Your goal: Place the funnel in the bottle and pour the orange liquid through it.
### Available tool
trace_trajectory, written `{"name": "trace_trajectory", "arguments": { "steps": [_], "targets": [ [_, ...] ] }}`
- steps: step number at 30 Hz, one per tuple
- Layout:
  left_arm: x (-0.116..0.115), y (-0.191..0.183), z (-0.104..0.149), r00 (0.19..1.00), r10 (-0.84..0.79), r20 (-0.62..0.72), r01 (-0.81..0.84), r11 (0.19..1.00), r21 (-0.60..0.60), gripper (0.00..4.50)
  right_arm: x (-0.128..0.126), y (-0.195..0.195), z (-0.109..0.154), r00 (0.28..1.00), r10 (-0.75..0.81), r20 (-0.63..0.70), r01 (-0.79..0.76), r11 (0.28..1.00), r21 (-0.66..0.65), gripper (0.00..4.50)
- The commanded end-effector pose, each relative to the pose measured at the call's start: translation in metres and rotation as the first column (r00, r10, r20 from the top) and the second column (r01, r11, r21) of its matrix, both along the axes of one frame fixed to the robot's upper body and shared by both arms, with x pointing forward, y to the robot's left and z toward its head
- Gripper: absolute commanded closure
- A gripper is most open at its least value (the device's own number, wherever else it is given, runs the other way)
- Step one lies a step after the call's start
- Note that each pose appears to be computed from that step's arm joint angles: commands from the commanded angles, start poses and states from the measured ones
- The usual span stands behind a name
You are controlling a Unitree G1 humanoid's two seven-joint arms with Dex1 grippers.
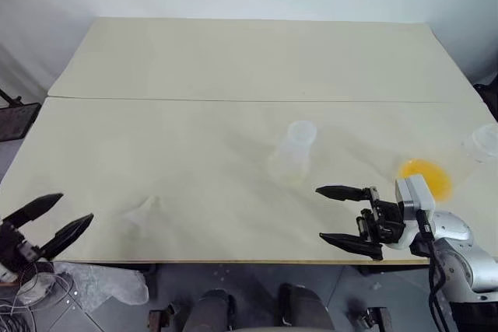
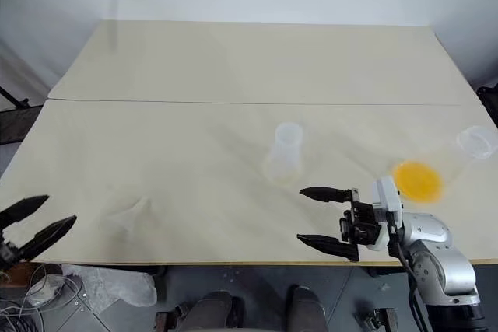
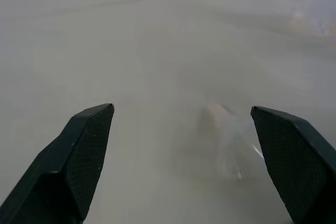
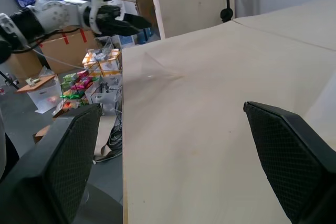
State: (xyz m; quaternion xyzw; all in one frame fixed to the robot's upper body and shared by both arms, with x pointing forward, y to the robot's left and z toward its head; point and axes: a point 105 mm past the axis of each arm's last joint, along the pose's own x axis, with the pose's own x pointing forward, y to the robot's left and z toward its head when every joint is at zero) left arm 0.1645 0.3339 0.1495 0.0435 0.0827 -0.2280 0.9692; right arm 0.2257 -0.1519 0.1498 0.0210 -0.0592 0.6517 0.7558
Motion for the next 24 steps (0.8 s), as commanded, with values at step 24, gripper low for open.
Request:
{"name": "trace_trajectory", "arguments": {
  "steps": [24],
  "targets": [
    [0.028,-0.008,-0.039,0.995,-0.100,-0.014,0.100,0.988,0.114,0.06,0.006,-0.002,-0.001,0.998,-0.052,0.043,0.052,0.999,-0.007,0.00]
  ]
}}
